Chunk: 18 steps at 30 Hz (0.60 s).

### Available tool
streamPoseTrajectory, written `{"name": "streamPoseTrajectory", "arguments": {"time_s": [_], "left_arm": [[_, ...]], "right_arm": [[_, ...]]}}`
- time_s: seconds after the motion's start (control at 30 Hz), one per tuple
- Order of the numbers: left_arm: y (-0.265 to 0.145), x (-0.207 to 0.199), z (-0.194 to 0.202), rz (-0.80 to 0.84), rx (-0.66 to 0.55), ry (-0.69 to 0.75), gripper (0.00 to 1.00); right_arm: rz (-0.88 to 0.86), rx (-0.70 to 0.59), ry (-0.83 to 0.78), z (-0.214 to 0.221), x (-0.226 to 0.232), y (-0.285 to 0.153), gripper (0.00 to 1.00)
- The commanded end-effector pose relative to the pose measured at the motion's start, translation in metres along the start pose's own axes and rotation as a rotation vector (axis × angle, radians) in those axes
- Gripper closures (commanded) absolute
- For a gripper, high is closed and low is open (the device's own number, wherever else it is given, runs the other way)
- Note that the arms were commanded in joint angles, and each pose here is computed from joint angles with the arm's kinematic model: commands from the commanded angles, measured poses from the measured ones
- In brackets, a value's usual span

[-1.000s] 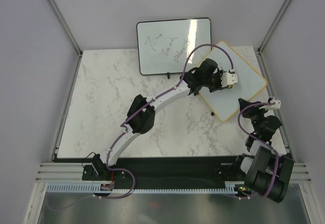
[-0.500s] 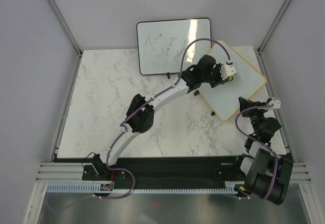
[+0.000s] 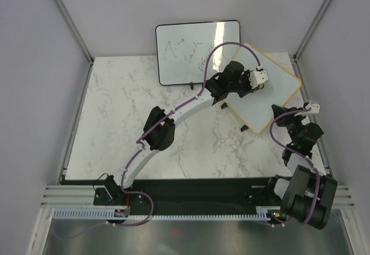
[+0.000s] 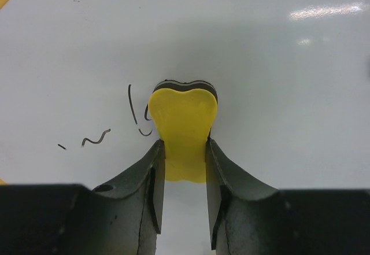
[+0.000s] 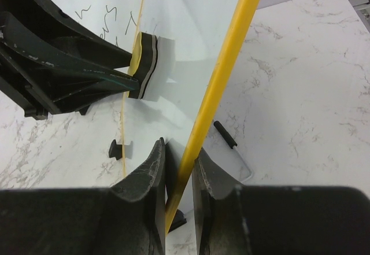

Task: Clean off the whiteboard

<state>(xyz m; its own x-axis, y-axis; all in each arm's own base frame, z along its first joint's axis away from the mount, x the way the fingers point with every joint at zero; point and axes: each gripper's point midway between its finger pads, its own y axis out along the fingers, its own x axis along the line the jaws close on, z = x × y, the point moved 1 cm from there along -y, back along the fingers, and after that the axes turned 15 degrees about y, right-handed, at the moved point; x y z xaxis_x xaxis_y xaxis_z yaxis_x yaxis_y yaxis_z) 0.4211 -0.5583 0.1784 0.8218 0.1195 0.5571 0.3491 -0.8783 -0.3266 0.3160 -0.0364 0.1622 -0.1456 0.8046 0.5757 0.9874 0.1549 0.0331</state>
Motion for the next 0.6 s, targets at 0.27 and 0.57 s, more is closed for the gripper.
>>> {"name": "streamPoseTrajectory", "arguments": {"time_s": [0.27,0.57], "left_arm": [[0.003,-0.001,-0.014,-0.008,-0.034,-0.013,0.98],[0.007,-0.011,-0.015,0.012,-0.041,-0.026,0.98]], "right_arm": [[0.110,-0.147,-0.327,-0.033,-0.024,0.004,1.00],[0.090,-0.105,-0.347,-0.026,-0.018,0.002,1.00]]}}
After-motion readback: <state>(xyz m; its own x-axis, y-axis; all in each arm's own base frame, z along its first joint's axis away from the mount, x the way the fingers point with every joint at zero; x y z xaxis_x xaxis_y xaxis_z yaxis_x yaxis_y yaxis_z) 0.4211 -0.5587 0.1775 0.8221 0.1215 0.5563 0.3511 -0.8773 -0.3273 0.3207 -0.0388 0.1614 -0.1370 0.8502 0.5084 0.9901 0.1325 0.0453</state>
